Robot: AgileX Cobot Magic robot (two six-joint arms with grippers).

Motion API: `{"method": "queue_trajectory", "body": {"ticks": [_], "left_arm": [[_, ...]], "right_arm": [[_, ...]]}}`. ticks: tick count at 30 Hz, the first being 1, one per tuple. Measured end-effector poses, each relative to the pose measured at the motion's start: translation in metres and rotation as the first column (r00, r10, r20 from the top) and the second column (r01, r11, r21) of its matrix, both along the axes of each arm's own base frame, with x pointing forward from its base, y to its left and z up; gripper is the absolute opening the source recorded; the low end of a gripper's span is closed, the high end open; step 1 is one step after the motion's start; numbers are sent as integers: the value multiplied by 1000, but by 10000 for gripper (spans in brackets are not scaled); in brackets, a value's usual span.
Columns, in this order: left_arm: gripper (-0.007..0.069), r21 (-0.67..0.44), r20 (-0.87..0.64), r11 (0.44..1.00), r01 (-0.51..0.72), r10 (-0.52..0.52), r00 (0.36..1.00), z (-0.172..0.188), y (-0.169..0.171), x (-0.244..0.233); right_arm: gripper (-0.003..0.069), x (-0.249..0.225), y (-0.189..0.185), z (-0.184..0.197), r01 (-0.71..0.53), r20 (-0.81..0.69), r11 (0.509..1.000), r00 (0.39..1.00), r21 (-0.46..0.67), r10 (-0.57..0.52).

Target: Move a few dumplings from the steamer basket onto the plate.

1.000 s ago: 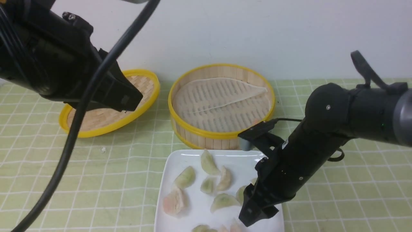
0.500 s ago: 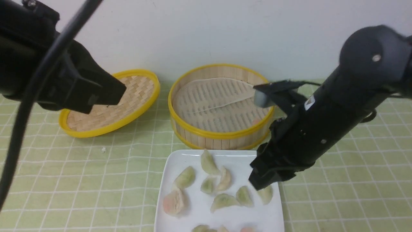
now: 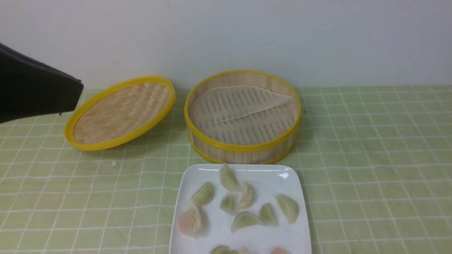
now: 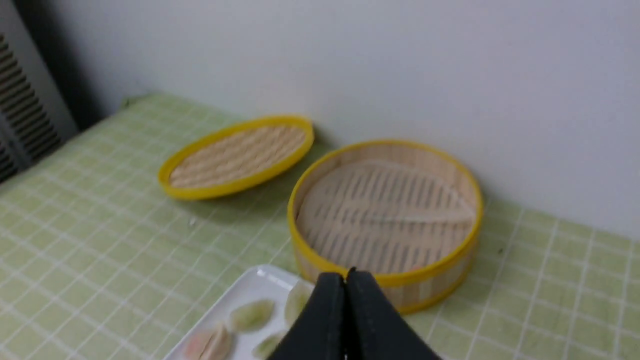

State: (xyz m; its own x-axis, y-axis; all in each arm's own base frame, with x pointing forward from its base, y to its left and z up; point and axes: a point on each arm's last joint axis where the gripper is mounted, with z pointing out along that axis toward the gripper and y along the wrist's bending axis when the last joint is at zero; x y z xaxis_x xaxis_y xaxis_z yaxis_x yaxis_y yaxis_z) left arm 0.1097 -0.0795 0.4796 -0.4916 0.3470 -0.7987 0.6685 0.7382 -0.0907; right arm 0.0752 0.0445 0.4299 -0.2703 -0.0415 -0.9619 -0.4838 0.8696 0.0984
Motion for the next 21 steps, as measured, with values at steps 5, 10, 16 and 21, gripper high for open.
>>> {"method": "queue_trajectory", "body": {"ticks": [5, 10, 16, 21], "left_arm": [[-6, -6, 5, 1000, 2, -2, 1000, 1, 1, -3], [-6, -32, -6, 999, 21, -21, 1000, 2, -1, -5], [-6, -103, -25, 992, 68, -71, 997, 2, -3, -18], [-6, -159, -2, 986, 54, -55, 998, -11, 12, -53]], "right_arm": [[-15, -49, -34, -44, 41, 179, 994, 982, 101, -59], [-15, -72, -50, -90, 43, 340, 982, 935, 183, -104], [-15, -64, -46, -106, 39, 311, 968, 943, 249, -118], [-15, -63, -45, -104, 33, 324, 964, 938, 263, -121]]}}
